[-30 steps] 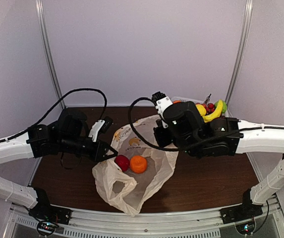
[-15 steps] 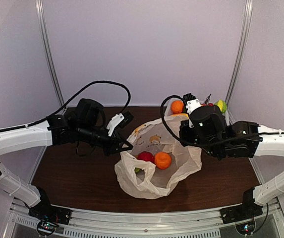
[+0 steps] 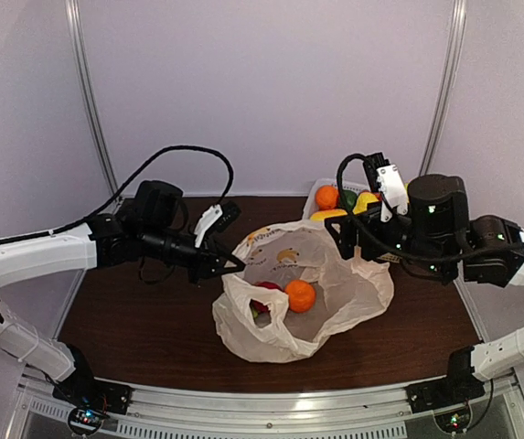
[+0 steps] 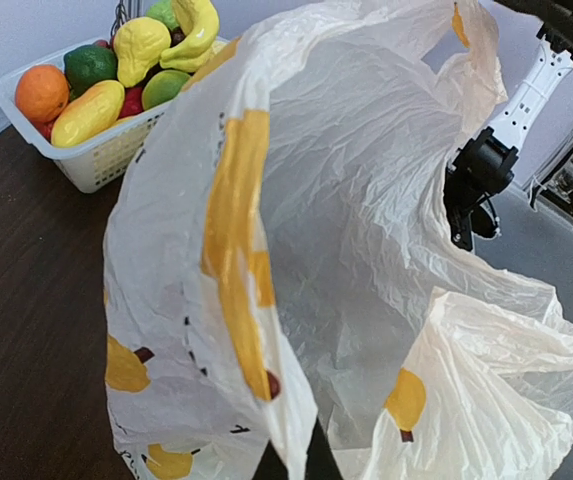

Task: Untie the knot of the plastic bag and take out the fruit
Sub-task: Adjust the bag opening for the takeout bag, then reach into the gripper in the takeout bag.

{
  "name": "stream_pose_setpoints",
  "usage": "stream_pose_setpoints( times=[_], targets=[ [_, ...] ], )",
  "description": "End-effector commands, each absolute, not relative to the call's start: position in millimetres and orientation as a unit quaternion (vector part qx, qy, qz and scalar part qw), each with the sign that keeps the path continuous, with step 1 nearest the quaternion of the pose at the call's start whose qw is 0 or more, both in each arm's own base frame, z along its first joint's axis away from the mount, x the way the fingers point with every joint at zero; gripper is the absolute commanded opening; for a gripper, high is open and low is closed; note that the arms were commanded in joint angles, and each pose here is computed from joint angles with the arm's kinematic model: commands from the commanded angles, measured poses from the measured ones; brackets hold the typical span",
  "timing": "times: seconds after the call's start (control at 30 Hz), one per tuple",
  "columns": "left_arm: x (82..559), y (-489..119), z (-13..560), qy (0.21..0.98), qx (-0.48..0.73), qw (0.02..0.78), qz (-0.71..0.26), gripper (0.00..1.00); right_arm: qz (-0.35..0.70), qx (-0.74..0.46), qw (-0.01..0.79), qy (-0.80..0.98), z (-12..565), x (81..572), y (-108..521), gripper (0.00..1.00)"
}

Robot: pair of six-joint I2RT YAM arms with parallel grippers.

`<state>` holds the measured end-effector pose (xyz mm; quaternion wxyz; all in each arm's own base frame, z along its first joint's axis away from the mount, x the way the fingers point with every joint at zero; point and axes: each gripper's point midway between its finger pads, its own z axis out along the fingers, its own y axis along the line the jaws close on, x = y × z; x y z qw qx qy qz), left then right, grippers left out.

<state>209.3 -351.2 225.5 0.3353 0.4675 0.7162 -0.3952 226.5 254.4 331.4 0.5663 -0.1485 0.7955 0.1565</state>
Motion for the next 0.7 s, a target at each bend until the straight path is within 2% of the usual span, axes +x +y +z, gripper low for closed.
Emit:
stream_pose_setpoints(
  times=[0.0,0.17,0.33,0.5,0.67],
  targets=[
    [214,-361,245,0.692,0.479,0.352,-0.410,0.00,0.248,-0.244,0.564,0.749,376,203,292,1.00],
    [217,-357,244,0.694,0.474,0.360,-0.406,0.00,0.289,-0.344,0.536,0.714,390,164,347,1.00],
    [220,-354,238,0.701,0.468,0.360,-0.399,0.00,0.286,-0.402,0.508,0.706,367,140,390,0.99],
    [221,-353,232,0.707,0.466,0.356,-0.394,0.00,0.305,-0.403,0.468,0.725,332,133,416,0.95],
    [222,-351,229,0.710,0.467,0.357,-0.388,0.00,0.262,-0.366,0.444,0.775,284,148,410,0.90]
  ],
)
